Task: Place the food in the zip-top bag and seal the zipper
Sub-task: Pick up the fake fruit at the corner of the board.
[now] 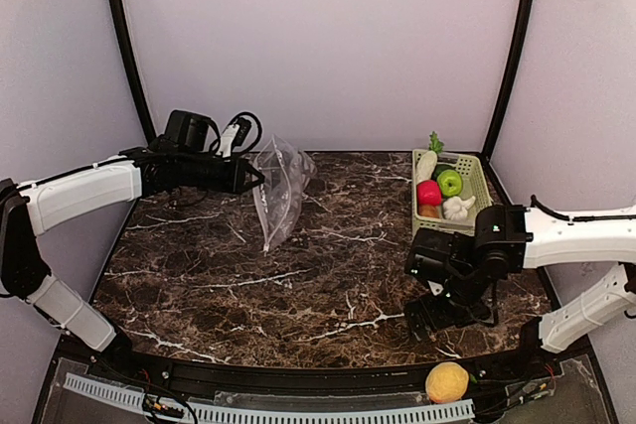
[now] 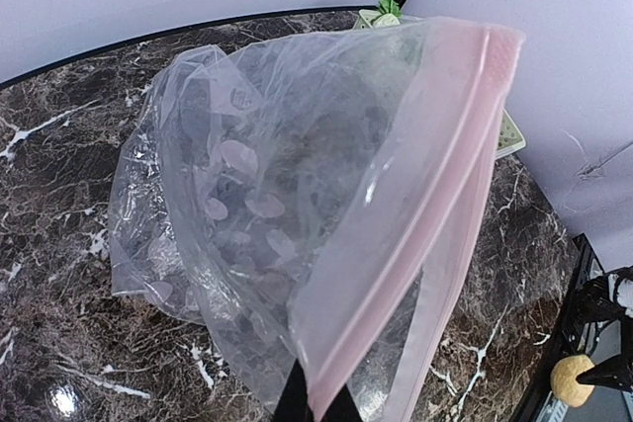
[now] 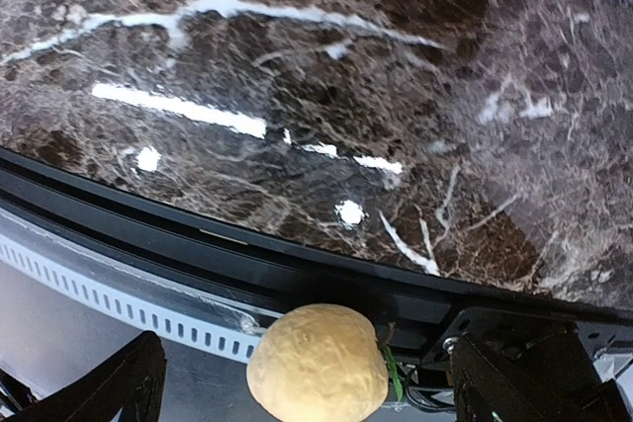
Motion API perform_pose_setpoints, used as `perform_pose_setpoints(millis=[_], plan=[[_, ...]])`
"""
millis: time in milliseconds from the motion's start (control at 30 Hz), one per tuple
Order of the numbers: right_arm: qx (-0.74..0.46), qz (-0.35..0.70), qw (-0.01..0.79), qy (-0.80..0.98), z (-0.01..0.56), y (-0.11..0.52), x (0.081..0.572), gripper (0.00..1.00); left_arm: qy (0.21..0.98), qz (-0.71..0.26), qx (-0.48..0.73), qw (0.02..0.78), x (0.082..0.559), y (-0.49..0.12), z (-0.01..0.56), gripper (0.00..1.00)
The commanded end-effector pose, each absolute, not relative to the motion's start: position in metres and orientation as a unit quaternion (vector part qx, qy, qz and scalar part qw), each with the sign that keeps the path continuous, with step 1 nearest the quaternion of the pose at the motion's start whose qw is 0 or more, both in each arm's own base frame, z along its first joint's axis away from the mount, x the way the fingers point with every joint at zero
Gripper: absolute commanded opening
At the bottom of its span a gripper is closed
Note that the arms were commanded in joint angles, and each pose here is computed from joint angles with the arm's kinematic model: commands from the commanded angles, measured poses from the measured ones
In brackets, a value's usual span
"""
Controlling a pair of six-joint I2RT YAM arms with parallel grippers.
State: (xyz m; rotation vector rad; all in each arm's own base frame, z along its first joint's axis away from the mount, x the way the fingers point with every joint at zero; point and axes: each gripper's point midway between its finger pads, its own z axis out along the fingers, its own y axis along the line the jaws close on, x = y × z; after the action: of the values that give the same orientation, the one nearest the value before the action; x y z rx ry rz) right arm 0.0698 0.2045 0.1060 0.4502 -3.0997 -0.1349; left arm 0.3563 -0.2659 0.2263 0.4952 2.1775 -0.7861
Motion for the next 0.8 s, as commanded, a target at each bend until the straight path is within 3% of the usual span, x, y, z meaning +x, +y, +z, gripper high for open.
perform_pose_setpoints(millis=[0,567,767], plan=[[0.097,-0.013,0.057,-0.994,0.094,0.18,0.039,0.99,0.844,-0.323,0.197,0.382,0.351,-0.266,0.237,0.0],[0.105,-0.013,0.152,-0.983,0.05,0.177,-0.014,0.98,0.843,-0.322,0.199,0.384,0.35,-0.266,0.239,0.01],[0.1,0.003,0.152,-0.983,0.042,0.17,-0.014,0.85,0.842,-0.323,0.199,0.383,0.35,-0.266,0.239,0.01]])
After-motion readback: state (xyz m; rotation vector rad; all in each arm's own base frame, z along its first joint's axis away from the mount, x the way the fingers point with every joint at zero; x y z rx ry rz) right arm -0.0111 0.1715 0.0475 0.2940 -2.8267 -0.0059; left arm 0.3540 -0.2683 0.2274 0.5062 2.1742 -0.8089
